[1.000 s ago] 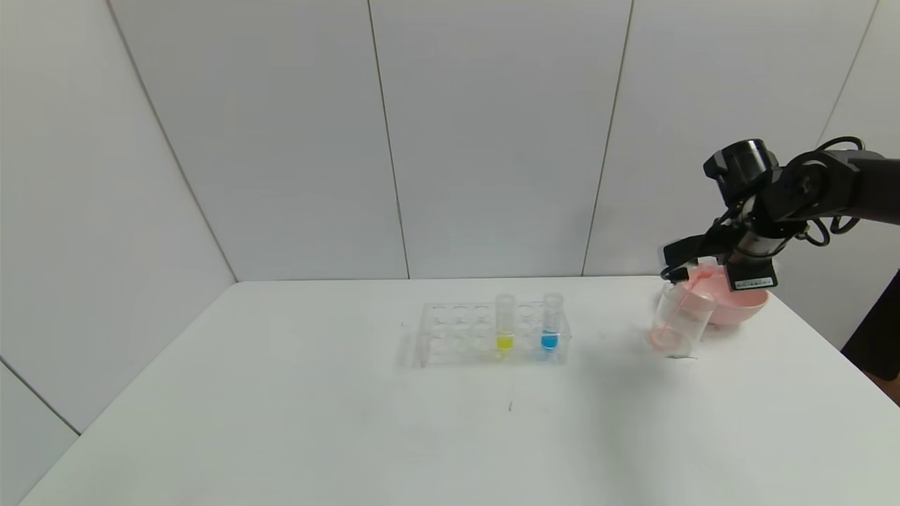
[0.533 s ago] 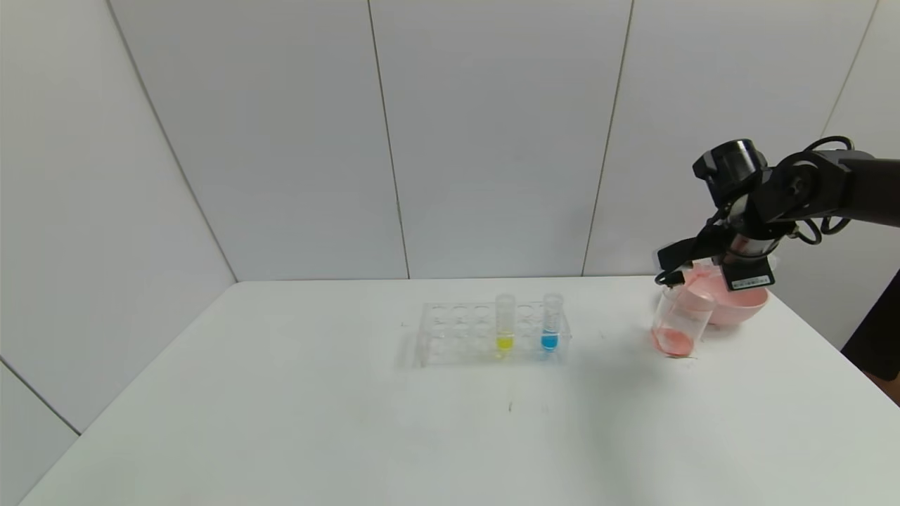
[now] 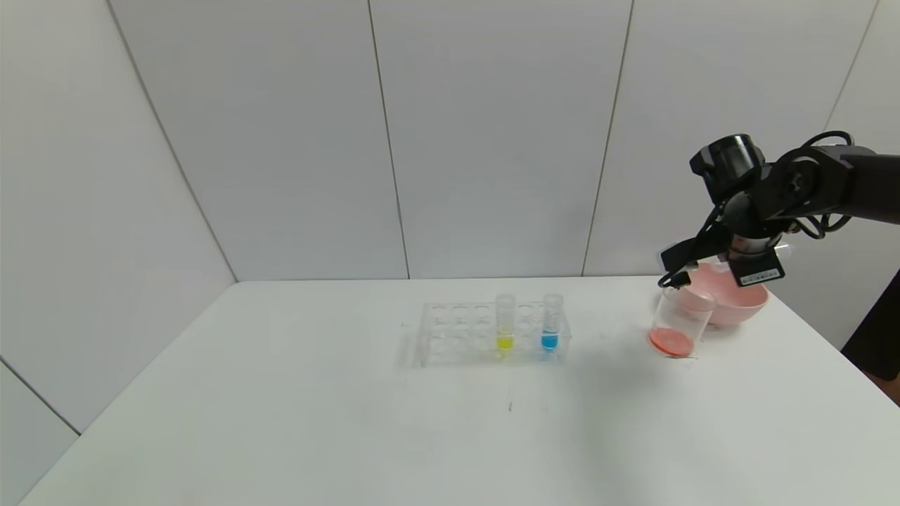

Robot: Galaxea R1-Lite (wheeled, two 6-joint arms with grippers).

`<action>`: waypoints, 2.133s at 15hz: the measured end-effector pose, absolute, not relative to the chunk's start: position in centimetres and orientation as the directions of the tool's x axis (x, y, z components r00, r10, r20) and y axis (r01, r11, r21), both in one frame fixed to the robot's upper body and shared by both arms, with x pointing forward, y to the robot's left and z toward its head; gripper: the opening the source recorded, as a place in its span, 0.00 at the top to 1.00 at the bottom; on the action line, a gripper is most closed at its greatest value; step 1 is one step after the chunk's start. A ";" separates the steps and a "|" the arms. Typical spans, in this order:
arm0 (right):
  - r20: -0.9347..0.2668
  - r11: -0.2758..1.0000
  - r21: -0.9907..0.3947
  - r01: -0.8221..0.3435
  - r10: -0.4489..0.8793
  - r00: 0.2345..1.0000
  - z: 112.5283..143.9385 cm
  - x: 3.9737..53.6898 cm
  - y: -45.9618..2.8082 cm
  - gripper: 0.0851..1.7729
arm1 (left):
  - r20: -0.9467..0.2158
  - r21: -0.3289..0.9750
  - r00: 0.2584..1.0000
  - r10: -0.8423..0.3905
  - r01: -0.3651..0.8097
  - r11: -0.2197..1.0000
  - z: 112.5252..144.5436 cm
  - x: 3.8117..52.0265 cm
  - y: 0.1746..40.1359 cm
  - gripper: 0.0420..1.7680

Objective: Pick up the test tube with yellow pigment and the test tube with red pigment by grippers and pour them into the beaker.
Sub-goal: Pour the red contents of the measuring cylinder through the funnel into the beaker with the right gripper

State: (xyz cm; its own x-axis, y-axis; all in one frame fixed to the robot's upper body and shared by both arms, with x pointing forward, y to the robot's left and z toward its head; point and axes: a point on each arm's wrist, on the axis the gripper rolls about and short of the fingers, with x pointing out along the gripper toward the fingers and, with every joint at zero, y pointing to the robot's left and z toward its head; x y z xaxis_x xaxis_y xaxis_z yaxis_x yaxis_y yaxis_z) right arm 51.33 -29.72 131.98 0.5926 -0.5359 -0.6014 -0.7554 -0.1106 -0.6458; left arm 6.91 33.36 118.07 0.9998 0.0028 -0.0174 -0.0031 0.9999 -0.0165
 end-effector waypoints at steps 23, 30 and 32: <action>-0.773 0.568 -0.511 -0.645 0.025 0.634 133.8 49.3 -33.9 0.76 | -0.017 -0.017 1.000 0.002 -0.003 1.000 118.1 6.9 33.4 0.03; -0.677 0.893 -0.173 -0.415 0.198 0.709 138.0 44.5 -40.1 0.76 | -0.017 -0.017 1.000 0.003 -0.003 1.000 118.1 6.9 33.4 0.03; -0.628 0.951 -0.071 -0.301 0.191 0.754 139.4 43.3 -41.2 0.76 | -0.017 -0.016 1.000 0.003 -0.003 1.000 118.1 6.9 33.4 0.03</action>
State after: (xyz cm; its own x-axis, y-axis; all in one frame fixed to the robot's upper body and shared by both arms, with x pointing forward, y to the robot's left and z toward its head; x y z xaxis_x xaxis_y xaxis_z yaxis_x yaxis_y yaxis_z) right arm 43.27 -41.21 139.37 0.7542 0.1915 -0.6281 -0.3006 0.9511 -0.0711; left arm 6.91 33.36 118.07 0.9998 0.0028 -0.0174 -0.0030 0.9999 -0.0161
